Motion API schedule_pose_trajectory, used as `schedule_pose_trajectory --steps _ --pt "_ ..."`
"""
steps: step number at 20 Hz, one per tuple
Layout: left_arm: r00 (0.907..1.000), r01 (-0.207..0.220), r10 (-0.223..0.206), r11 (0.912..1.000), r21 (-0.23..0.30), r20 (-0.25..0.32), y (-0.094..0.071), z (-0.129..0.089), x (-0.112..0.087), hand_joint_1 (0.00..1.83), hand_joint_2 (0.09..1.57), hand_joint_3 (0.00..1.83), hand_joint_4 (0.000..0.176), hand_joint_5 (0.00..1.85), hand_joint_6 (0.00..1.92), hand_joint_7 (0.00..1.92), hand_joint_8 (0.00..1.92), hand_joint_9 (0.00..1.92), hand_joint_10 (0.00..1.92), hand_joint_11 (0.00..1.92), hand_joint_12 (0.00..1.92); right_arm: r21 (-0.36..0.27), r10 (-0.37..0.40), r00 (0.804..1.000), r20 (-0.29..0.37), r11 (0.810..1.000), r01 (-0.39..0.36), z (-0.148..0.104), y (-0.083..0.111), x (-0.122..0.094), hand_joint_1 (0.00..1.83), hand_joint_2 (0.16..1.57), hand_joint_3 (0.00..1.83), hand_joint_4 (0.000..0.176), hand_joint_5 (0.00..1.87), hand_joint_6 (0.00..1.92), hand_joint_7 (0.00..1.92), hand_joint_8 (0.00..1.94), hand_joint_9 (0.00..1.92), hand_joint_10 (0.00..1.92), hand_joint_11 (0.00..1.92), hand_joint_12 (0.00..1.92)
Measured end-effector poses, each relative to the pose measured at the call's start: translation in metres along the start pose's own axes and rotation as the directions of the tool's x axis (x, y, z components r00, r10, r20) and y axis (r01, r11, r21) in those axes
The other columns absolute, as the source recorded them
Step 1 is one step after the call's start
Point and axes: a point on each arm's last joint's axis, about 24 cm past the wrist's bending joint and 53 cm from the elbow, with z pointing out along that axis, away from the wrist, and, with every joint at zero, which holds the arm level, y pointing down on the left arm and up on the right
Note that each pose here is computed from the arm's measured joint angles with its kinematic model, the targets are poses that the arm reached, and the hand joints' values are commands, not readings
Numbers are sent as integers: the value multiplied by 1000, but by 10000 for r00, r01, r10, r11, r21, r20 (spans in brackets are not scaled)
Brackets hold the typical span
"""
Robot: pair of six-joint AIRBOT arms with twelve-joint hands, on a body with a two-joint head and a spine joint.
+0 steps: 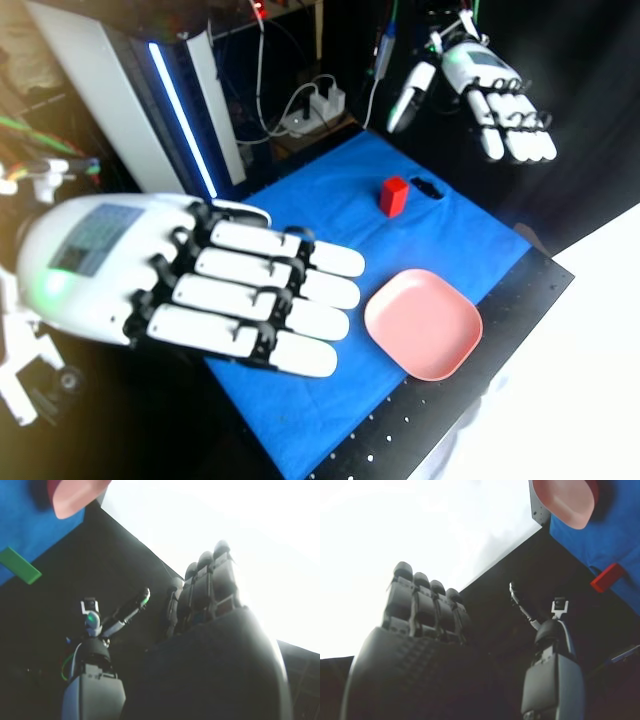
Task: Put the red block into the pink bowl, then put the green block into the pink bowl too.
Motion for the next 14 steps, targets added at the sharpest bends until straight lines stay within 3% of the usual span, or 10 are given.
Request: schedule_pose_trajectory --steps 1,2,3,5,7,8,10,11,12,14 --pt "9997 -139 140 9999 77 -192 -2 0 5 4 958 0 29 0 0 0 0 0 0 19 8 3 -7 10000 -17 10000 7 0 0 0 283 994 6 0 0 0 0 0 0 0 1 0" --pt "9992 -169 171 9998 36 -374 -1 0 9 23 922 0 72 0 0 0 0 0 0 3 1 -4 -6 10000 -22 10000 6 0 0 1 274 998 7 0 0 0 1 0 0 0 0 0" --pt "9987 -170 169 9999 -17 -475 0 0 12 21 892 0 87 0 0 0 0 0 0 0 0 6 -2 10000 -29 10000 3 0 0 1 273 992 4 0 0 0 0 0 0 0 0 0" --pt "9972 -125 116 9998 -128 -733 2 1 20 115 819 0 107 0 0 0 0 0 0 0 0 62 -2 10000 -86 10000 3 0 -1 2 269 967 0 16 0 0 0 0 0 0 0 0" --pt "9952 -66 49 9998 -173 -982 2 3 31 122 808 0 105 0 0 0 0 0 0 0 0 54 15 9999 -113 10000 -15 1 -1 4 260 969 0 17 0 0 8 3 0 0 0 0" --pt "9925 -26 1 9998 -208 -1220 2 2 41 249 801 0 134 0 0 0 0 0 0 0 0 53 17 9999 -133 10000 -17 1 -1 5 260 984 3 20 0 0 9 3 0 0 0 0" --pt "9875 -2 -38 9997 -254 -1575 3 1 55 340 796 0 118 0 0 0 0 0 0 0 0 56 28 9999 -149 10000 -27 1 0 5 266 986 3 15 0 0 8 2 0 0 0 0" --pt "9857 -26 -21 9996 -281 -1683 4 1 59 381 798 0 111 0 0 6 2 0 0 0 0 52 27 9999 -147 10000 -27 1 0 5 275 966 0 27 0 0 3 0 0 0 0 0" --pt "9842 2 -66 9993 -362 -1771 6 0 62 442 824 3 63 23 7 55 17 29 10 17 8 47 29 9999 -145 10000 -29 1 0 5 293 938 0 20 0 0 14 5 0 0 0 0" --pt "9830 1 -87 9989 -466 -1834 11 -1 66 443 824 3 61 24 7 57 16 30 9 18 8 43 39 9999 -152 10000 -39 2 0 6 294 937 0 20 0 0 15 5 0 0 0 0"
